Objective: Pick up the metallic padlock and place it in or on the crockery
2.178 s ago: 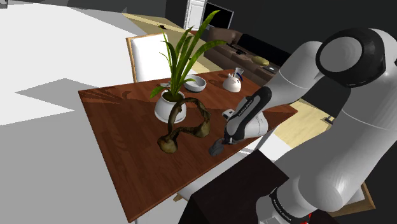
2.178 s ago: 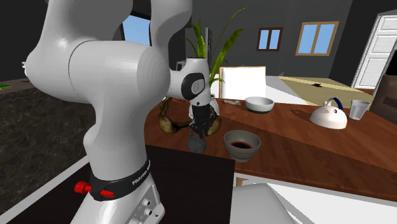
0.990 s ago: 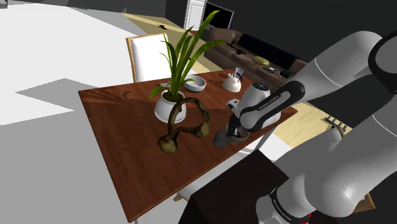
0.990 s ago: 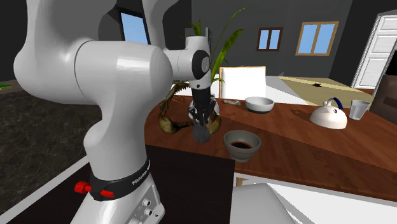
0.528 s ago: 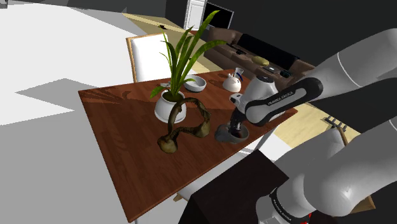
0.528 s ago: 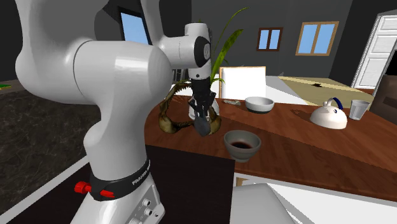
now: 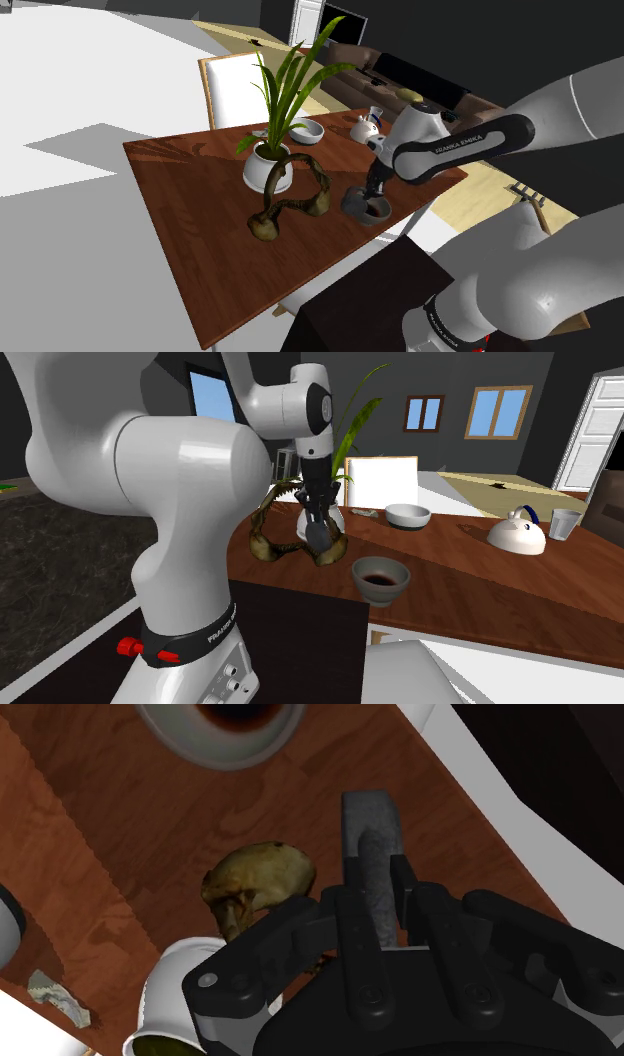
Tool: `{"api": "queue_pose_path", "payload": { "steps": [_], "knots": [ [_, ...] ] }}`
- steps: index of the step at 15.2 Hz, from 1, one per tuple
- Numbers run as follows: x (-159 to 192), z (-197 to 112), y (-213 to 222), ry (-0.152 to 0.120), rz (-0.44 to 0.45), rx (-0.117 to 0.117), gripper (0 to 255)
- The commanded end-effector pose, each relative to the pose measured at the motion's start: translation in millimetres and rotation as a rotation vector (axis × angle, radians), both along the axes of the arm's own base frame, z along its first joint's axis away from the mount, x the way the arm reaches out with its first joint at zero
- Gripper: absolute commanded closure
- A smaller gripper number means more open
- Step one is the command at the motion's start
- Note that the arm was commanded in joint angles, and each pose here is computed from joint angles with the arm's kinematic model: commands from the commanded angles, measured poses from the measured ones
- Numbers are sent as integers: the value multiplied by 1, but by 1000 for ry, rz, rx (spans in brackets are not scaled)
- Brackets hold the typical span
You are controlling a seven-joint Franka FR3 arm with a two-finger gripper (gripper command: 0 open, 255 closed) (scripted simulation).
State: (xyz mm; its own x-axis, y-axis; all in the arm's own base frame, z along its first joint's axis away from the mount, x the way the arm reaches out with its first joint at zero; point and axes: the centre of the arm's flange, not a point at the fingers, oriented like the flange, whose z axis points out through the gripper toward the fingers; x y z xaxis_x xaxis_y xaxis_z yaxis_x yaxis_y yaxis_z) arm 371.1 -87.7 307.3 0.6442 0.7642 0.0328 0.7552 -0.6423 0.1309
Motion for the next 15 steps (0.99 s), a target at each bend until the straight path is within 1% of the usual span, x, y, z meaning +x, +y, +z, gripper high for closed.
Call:
{"api": "queue_pose_path", "payload": {
  "steps": [1, 4, 15],
  "knots": [
    [-1, 11, 0, 0, 0, 0, 255],
    [-1, 22, 0, 0, 0, 0, 255],
    [21, 52, -141, 0, 0, 0, 255]
  ]
}}
